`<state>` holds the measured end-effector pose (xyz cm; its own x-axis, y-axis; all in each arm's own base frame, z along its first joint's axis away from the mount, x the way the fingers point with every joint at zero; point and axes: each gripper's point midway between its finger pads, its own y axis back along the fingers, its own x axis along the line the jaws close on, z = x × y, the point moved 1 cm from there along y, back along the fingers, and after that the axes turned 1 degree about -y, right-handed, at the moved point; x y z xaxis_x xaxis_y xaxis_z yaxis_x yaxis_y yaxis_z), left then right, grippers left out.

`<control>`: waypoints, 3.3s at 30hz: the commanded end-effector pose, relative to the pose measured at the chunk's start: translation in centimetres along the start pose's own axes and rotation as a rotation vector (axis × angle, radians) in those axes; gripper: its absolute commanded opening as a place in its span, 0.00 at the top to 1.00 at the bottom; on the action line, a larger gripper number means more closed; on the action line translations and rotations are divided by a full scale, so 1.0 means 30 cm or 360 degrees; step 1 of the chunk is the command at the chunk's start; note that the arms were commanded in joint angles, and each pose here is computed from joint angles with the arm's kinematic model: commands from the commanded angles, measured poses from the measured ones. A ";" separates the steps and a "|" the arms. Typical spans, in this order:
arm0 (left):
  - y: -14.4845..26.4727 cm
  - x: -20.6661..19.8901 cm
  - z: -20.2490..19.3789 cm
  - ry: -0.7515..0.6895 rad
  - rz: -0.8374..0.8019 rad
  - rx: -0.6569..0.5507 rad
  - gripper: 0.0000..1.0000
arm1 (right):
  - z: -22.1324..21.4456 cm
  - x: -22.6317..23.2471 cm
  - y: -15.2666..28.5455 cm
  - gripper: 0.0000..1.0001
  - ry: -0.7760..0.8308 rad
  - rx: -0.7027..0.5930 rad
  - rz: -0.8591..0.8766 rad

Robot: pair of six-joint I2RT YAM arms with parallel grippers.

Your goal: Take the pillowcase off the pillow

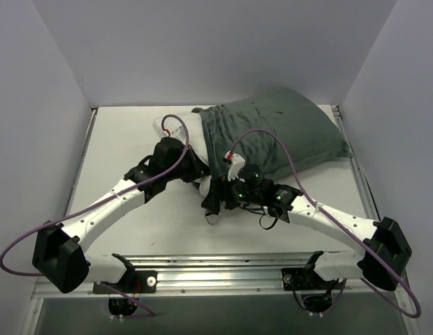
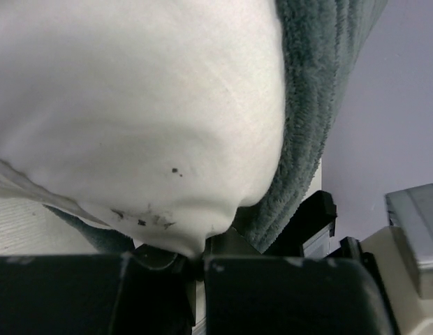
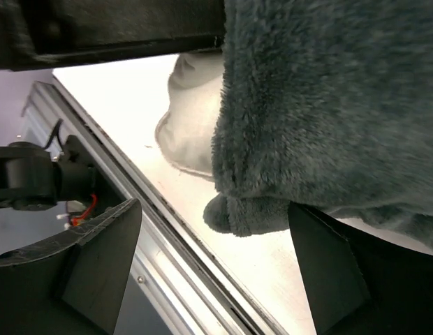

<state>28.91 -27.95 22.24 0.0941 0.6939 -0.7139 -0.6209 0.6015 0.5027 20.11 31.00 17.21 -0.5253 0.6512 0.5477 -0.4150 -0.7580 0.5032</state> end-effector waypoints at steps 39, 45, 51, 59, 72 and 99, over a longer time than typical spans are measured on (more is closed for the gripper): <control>0.433 0.118 0.127 -0.0040 0.0003 0.0125 0.98 | 0.284 -0.869 0.433 1.00 -0.0868 -0.0696 -0.1217; 0.677 0.187 0.231 -0.0047 0.0177 -0.0197 0.98 | 0.364 -0.990 0.663 1.00 -0.1092 -0.0983 -0.1377; 0.677 0.162 0.246 -0.0095 0.0090 -0.0249 0.98 | 0.414 -0.947 0.620 1.00 -0.1016 -0.0952 -0.1186; 0.612 0.264 0.049 -0.0038 0.0067 -0.0051 0.29 | 0.482 -0.713 0.574 0.62 -0.0649 -0.0887 -0.0904; 0.564 0.017 0.266 -0.0426 -0.0135 -0.0218 0.06 | 0.695 -0.326 0.389 0.21 -0.0027 -0.0673 -0.0599; -0.007 0.313 -0.226 -0.0645 0.0277 0.0354 0.22 | 0.624 -0.215 -0.072 0.15 0.0536 -0.0164 -0.0591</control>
<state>27.93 -24.35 17.48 0.4092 0.8531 -0.3237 -0.6045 0.5192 0.6041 37.87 29.00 25.59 -0.5285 0.8347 0.1547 -0.6748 -0.5236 0.5202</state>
